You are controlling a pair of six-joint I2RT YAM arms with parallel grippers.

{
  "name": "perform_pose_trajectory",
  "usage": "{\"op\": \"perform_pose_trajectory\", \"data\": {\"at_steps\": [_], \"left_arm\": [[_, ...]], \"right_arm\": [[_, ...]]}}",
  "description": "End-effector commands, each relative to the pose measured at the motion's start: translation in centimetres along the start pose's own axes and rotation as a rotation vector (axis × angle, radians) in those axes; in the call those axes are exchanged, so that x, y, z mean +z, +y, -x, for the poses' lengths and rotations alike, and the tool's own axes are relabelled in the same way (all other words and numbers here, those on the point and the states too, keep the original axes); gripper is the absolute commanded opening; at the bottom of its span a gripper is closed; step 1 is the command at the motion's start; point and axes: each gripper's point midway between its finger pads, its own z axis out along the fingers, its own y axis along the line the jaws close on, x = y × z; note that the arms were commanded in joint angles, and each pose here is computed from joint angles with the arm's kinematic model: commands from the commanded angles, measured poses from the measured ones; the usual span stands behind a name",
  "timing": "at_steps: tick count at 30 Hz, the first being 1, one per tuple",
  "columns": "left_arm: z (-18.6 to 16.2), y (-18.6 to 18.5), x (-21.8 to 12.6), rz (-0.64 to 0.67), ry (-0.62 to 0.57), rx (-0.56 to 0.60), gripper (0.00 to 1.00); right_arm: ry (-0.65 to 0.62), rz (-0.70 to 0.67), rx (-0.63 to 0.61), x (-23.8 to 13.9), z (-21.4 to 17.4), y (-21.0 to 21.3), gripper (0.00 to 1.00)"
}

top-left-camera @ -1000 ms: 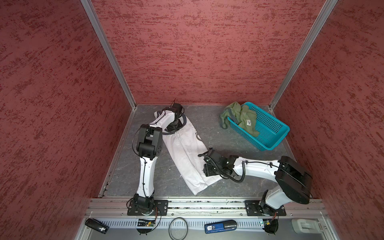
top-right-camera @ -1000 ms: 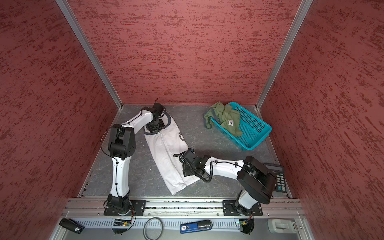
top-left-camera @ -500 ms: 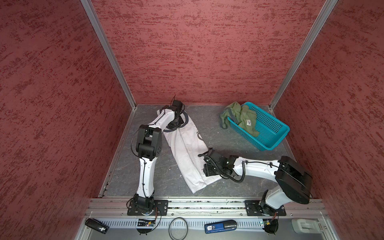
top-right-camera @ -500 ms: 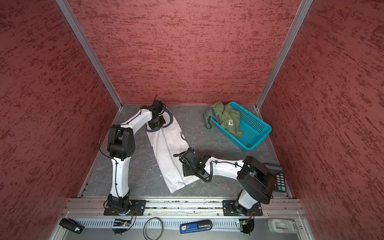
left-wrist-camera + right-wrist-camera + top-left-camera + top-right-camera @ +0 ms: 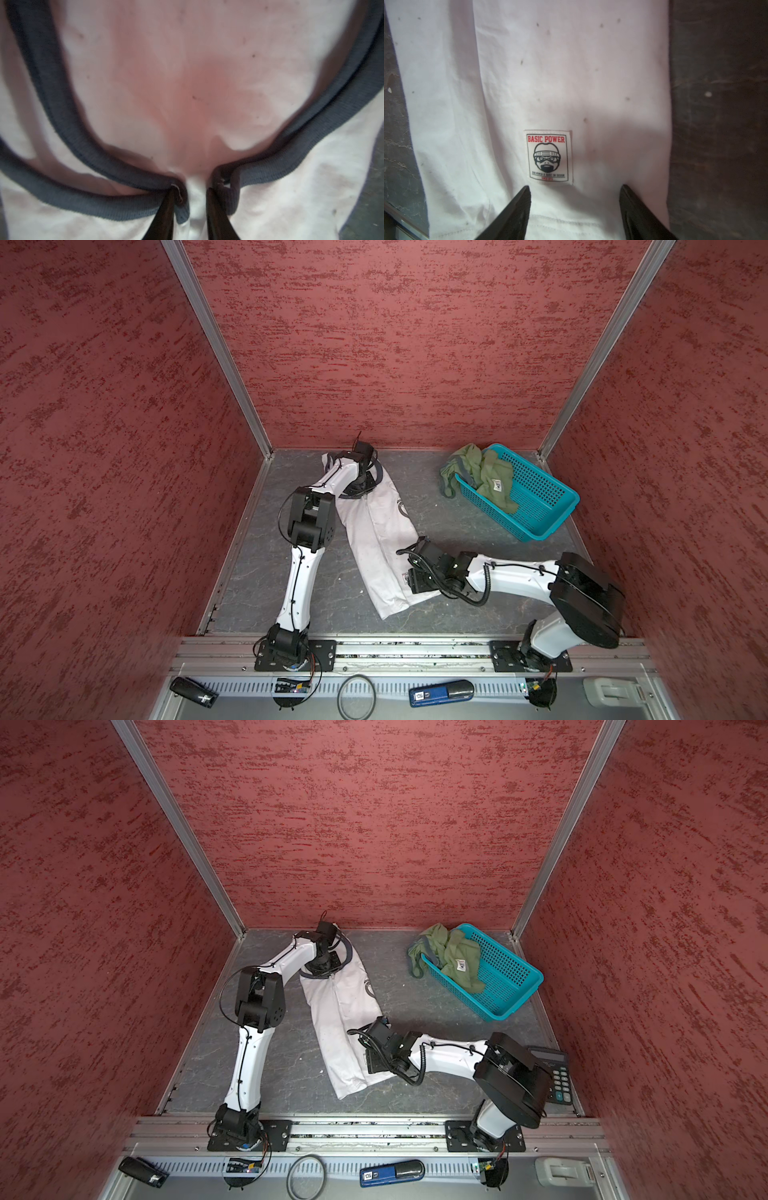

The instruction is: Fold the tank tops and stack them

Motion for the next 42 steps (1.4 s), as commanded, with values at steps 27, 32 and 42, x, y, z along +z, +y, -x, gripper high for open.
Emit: {"op": "perform_pose_trajectory", "data": {"at_steps": [27, 32, 42], "left_arm": [[-19.9, 5.1, -7.7, -0.18, 0.087, 0.013, 0.65], [-20.1, 5.6, -5.9, -0.13, 0.092, 0.019, 0.61], [-16.9, 6.0, -2.7, -0.034, 0.052, 0.172, 0.59]], "right_arm": [[0.048, 0.093, 0.124, -0.1, 1.2, -3.6, 0.61], [0.083, 0.021, 0.15, 0.8, -0.3, -4.7, 0.44], [0.096, 0.082, 0.254, 0.3, -2.8, -4.9, 0.12]]}}
